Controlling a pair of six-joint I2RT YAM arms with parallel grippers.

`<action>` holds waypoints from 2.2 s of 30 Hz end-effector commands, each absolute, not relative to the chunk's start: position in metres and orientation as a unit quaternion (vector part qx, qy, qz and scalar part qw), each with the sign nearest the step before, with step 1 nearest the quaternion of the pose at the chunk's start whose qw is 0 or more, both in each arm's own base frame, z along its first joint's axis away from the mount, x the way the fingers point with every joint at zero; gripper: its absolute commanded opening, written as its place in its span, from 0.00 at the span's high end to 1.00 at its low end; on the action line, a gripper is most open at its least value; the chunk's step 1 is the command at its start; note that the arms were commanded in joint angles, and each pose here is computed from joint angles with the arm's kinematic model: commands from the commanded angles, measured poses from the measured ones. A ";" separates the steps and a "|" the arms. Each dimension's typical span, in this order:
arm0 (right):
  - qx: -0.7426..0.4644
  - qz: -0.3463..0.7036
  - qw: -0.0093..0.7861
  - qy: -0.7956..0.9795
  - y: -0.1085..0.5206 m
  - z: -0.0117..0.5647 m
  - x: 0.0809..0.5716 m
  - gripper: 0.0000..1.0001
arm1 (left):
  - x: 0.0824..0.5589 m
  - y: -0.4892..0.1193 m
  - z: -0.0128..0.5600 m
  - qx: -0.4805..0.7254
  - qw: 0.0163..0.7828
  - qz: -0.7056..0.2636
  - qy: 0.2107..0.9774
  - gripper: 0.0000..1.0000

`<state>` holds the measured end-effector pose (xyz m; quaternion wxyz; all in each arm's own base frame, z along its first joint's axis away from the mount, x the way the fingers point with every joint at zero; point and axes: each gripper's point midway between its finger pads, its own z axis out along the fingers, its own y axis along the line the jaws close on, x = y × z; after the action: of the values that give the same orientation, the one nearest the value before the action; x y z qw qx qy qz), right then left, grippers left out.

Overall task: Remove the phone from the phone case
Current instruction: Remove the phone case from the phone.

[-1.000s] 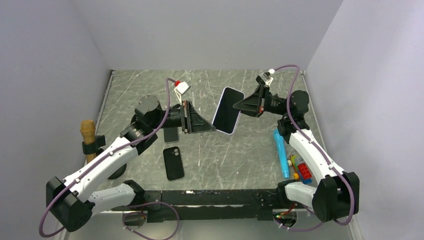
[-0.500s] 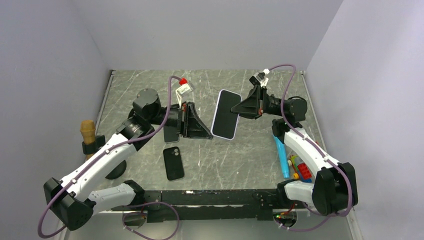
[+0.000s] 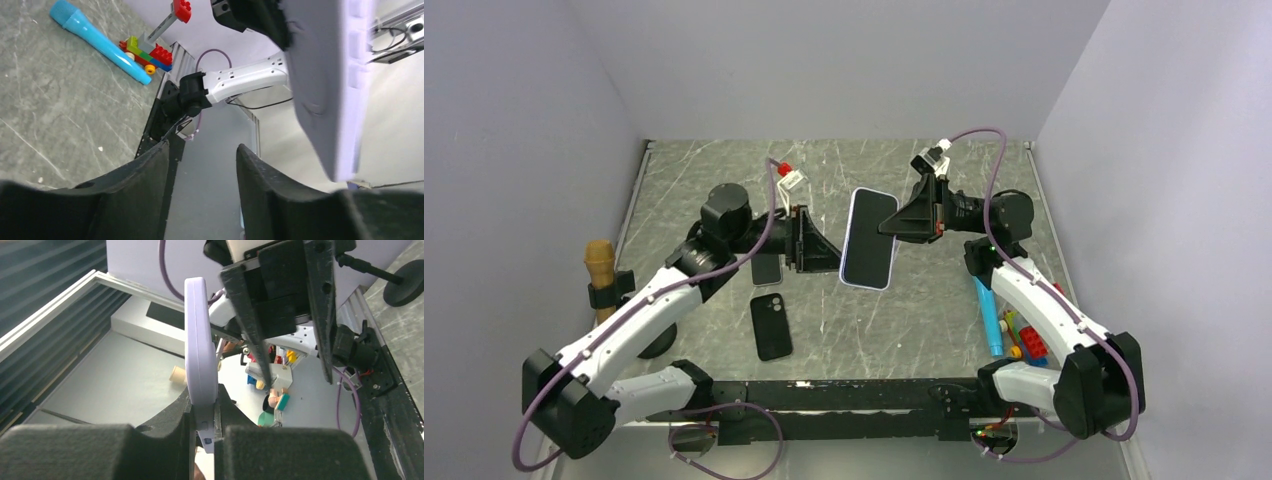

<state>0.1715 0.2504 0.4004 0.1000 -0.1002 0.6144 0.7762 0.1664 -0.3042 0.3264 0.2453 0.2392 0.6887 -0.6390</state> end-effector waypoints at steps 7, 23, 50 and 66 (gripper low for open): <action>-0.051 0.748 0.194 0.633 0.242 0.400 0.208 1.00 | 0.153 -0.288 0.364 0.176 0.279 -0.667 0.668 0.32; -0.003 0.721 0.204 0.662 0.235 0.376 0.224 1.00 | 0.151 -0.284 0.375 0.144 0.288 -0.694 0.644 0.32; -0.006 0.723 0.204 0.660 0.236 0.379 0.227 1.00 | 0.152 -0.292 0.384 0.129 0.290 -0.696 0.644 0.44; -0.070 0.733 0.207 0.645 0.238 0.401 0.220 1.00 | 0.159 -0.298 0.373 0.124 0.267 -0.711 0.638 0.84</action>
<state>0.2320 0.2404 0.3561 0.1515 0.0031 0.6819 0.7156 0.1617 -0.2985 0.3502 0.2502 0.1065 0.6762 -0.6847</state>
